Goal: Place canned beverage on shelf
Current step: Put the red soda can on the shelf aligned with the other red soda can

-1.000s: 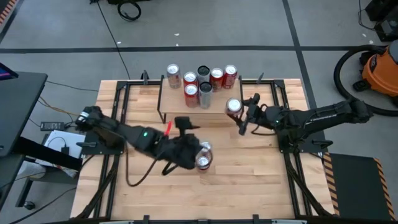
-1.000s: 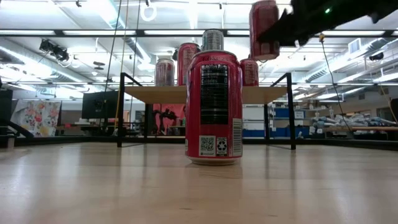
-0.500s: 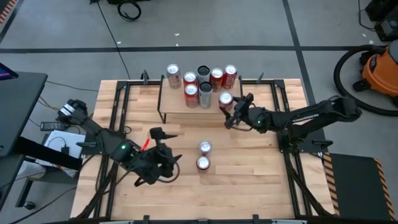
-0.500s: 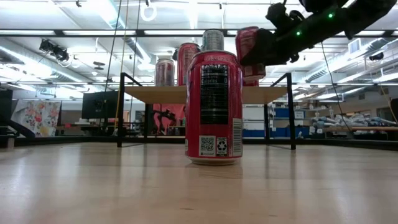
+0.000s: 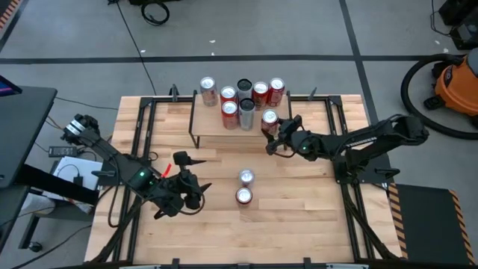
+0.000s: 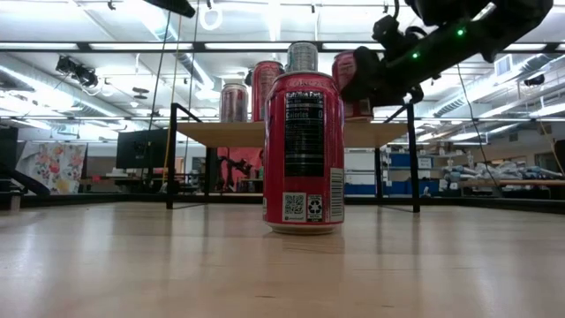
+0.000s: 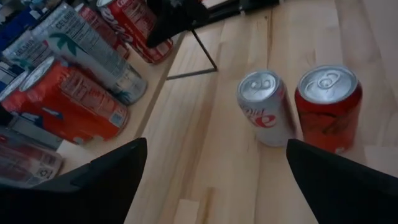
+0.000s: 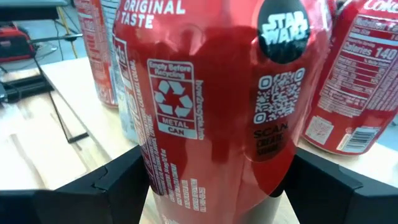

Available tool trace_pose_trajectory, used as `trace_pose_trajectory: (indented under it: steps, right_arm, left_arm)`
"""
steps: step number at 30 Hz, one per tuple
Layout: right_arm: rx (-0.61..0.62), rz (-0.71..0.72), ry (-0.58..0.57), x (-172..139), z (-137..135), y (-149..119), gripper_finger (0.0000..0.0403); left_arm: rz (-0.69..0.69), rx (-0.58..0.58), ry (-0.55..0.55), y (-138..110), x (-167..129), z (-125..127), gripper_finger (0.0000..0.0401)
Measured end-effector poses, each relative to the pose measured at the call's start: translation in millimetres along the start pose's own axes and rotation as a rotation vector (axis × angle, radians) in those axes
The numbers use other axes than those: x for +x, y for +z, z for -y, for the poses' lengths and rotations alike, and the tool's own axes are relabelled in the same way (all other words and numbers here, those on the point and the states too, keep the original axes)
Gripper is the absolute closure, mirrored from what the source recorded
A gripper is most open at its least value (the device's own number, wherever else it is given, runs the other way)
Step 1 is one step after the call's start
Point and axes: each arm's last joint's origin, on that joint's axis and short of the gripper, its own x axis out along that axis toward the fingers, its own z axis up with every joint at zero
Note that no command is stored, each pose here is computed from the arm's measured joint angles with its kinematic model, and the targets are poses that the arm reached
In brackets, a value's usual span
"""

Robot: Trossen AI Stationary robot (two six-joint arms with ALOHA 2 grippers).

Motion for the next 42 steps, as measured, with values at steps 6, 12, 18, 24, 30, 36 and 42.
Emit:
trace_pose_trajectory:
  steps: [6, 12, 18, 24, 30, 36, 42]
  right_arm:
    - [-0.003, 0.010, -0.040, 3, -2, -3, 0.0084]
    - [-0.032, 0.002, -0.028, 1, 1, -1, 0.0074]
    - [-0.069, -0.001, -0.043, 0, 5, 2, 0.0028]
    - [-0.101, -0.009, -0.071, -4, 6, 17, 0.0012]
    - [-0.123, -0.033, -0.066, -11, 9, 38, 0.0017]
    - [-0.169, -0.091, -0.040, -15, 9, 48, 0.0018]
    - [-0.178, -0.180, 0.010, -18, 9, 43, 0.0018]
  left_arm:
    - [0.018, -0.009, -0.029, -2, -7, 3, 0.0005]
    - [0.025, -0.007, -0.040, -2, -10, 4, 0.0005]
    - [0.025, -0.022, -0.039, -2, -10, 4, 0.0005]
    - [0.024, -0.030, -0.039, -2, -10, 4, 0.0005]
    - [0.024, -0.035, -0.039, -2, -10, 4, 0.0005]
    - [0.024, -0.048, -0.039, -2, -10, 4, 0.0005]
    - [0.023, -0.052, -0.039, -2, -10, 4, 0.0005]
